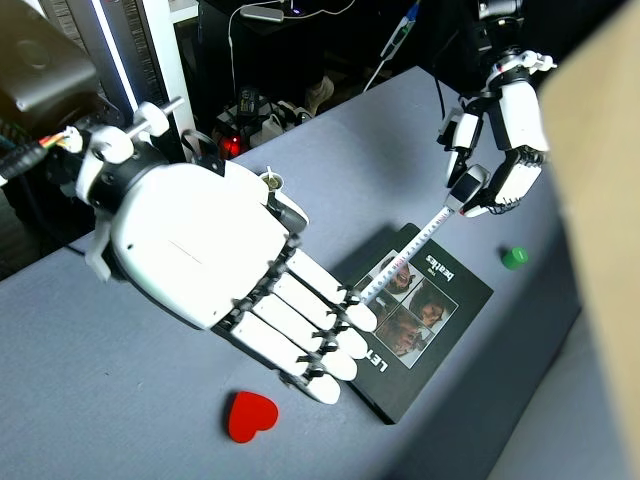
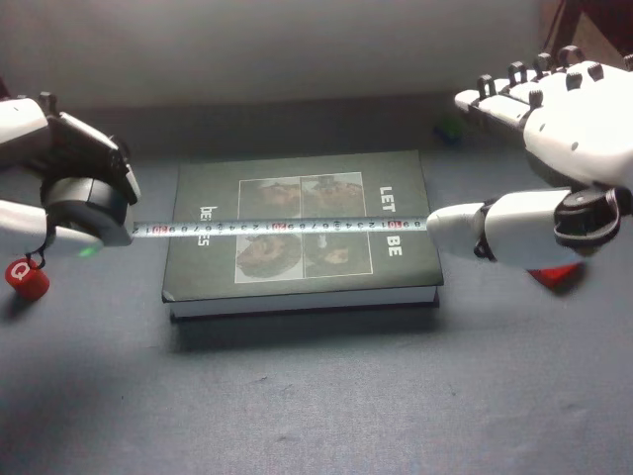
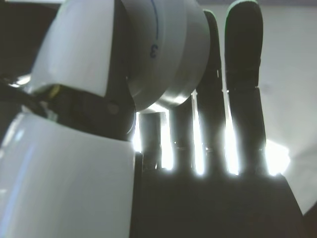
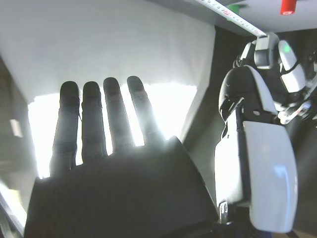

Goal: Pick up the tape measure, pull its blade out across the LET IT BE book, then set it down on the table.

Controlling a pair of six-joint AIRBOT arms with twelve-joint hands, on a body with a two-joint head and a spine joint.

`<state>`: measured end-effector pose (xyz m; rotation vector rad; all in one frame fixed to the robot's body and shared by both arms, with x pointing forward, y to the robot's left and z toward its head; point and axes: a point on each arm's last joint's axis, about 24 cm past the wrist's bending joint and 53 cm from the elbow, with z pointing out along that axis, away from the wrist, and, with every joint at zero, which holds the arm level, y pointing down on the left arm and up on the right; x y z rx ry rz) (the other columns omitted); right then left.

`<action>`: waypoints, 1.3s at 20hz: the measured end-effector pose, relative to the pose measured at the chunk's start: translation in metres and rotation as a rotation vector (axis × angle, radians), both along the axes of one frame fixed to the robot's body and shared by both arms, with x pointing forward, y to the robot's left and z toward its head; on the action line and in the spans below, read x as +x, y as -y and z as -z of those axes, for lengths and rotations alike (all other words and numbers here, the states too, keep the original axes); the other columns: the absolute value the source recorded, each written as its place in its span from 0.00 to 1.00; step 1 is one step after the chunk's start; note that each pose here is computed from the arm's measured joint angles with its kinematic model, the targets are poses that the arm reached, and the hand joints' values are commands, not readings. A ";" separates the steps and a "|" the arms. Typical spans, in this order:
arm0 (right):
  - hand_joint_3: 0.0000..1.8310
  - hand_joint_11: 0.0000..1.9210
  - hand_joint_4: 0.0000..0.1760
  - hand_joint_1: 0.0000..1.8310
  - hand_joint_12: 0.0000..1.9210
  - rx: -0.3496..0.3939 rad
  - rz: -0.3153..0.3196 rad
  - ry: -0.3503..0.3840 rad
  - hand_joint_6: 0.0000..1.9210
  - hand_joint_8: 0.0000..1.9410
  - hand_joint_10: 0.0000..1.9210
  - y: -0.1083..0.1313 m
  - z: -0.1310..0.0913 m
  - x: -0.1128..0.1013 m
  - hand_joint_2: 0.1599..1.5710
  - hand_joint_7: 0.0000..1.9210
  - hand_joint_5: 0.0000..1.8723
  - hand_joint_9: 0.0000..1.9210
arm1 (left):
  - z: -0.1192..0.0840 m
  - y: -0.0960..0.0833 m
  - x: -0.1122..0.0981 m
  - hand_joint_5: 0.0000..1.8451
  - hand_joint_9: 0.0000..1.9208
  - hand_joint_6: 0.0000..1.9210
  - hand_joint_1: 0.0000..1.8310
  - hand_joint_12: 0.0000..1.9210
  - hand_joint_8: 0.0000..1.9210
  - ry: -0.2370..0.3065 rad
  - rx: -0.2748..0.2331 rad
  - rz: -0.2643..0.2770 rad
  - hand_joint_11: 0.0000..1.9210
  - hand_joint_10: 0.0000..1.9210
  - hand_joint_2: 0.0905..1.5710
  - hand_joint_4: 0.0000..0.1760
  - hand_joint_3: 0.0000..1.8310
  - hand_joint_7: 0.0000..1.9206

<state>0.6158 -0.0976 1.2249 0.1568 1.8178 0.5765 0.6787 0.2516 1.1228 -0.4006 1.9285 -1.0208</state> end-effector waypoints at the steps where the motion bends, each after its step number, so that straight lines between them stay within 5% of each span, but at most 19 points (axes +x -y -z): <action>1: 0.00 0.00 0.09 0.00 0.18 -0.008 -0.006 -0.009 0.00 0.00 0.00 -0.001 0.005 -0.003 0.65 0.00 0.00 0.00 | 0.005 -0.002 0.000 0.52 0.48 0.43 0.75 0.60 0.49 -0.003 0.004 0.004 0.46 0.67 0.69 0.00 0.00 0.52; 9: 0.00 0.00 0.06 0.00 0.21 -0.004 -0.039 0.017 0.00 0.00 0.00 -0.011 0.006 -0.009 0.65 0.00 0.00 0.00 | 0.023 -0.006 0.004 0.51 0.48 0.44 0.75 0.60 0.49 -0.008 0.010 0.017 0.45 0.67 0.69 0.00 0.00 0.52; 26: 0.00 0.00 0.03 0.00 0.22 -0.013 -0.064 0.046 0.00 0.00 0.00 -0.017 0.002 -0.011 0.65 0.00 0.00 0.00 | 0.041 -0.049 0.016 0.48 0.48 0.48 0.75 0.61 0.52 -0.005 0.019 -0.052 0.45 0.67 0.70 0.00 0.00 0.50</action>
